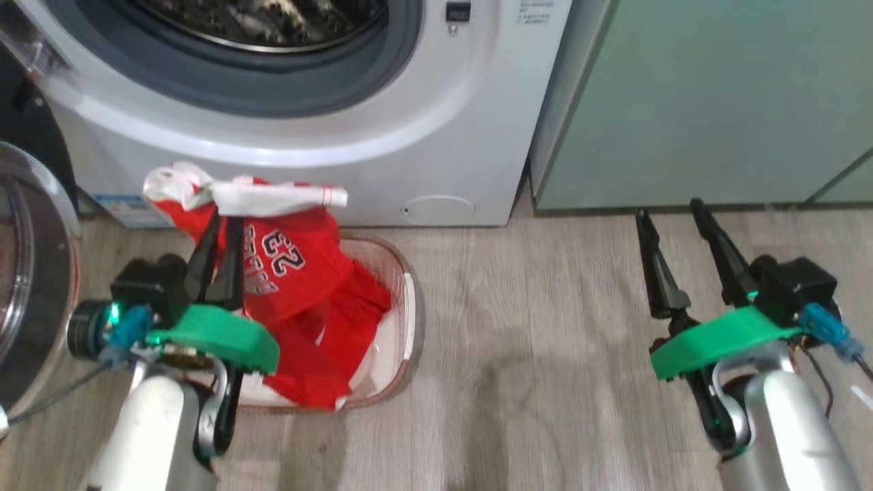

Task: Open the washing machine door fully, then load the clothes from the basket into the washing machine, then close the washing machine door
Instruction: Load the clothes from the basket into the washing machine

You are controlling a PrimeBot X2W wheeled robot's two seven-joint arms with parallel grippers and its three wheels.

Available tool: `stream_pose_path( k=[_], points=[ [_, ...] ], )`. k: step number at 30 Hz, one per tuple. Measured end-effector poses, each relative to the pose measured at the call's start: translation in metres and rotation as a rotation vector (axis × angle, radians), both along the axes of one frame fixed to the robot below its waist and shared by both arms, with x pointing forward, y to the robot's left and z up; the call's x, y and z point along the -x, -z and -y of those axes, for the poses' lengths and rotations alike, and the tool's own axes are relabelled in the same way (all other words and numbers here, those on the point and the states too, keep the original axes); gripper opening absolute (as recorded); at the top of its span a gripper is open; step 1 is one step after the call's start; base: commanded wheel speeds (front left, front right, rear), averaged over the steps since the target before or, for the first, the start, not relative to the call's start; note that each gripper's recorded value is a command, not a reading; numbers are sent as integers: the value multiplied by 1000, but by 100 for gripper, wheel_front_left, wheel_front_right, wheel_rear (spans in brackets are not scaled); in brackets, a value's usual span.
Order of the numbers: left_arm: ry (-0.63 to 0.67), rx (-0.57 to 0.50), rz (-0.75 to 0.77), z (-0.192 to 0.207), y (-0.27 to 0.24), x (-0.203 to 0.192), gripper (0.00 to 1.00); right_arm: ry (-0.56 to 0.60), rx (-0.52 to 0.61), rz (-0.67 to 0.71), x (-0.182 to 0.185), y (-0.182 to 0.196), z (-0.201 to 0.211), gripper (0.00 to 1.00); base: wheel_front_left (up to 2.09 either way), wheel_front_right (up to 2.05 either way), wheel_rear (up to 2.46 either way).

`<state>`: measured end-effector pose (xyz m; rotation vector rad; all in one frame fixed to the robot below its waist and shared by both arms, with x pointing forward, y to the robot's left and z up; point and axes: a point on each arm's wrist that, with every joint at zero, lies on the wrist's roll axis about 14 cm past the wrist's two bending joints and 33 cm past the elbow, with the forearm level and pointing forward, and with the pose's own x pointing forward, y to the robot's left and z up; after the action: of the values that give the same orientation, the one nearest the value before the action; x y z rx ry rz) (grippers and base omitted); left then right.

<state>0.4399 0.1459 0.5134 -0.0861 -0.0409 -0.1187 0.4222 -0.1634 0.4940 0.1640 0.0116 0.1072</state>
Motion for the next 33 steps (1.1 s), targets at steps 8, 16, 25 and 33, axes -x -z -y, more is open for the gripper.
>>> stream_pose_path(
  k=[8, 16, 25, 33],
  points=[
    [-14, -3, 10, -2, -10, 27, 0, 5, -3, 2, 20, -5, 2, 100, 0, 0, 0],
    [-33, -3, 8, -7, -12, 47, 0, 9, -5, 5, 33, -10, 3, 100, 0, 0, 0],
    [-43, -8, 0, -10, -10, 49, 0, 9, -8, 0, 33, -11, 4, 100, 0, 0, 0],
    [-43, -9, -3, -10, -9, 49, 0, 12, 2, -2, 33, -11, 5, 100, 0, 0, 0]
  ],
)
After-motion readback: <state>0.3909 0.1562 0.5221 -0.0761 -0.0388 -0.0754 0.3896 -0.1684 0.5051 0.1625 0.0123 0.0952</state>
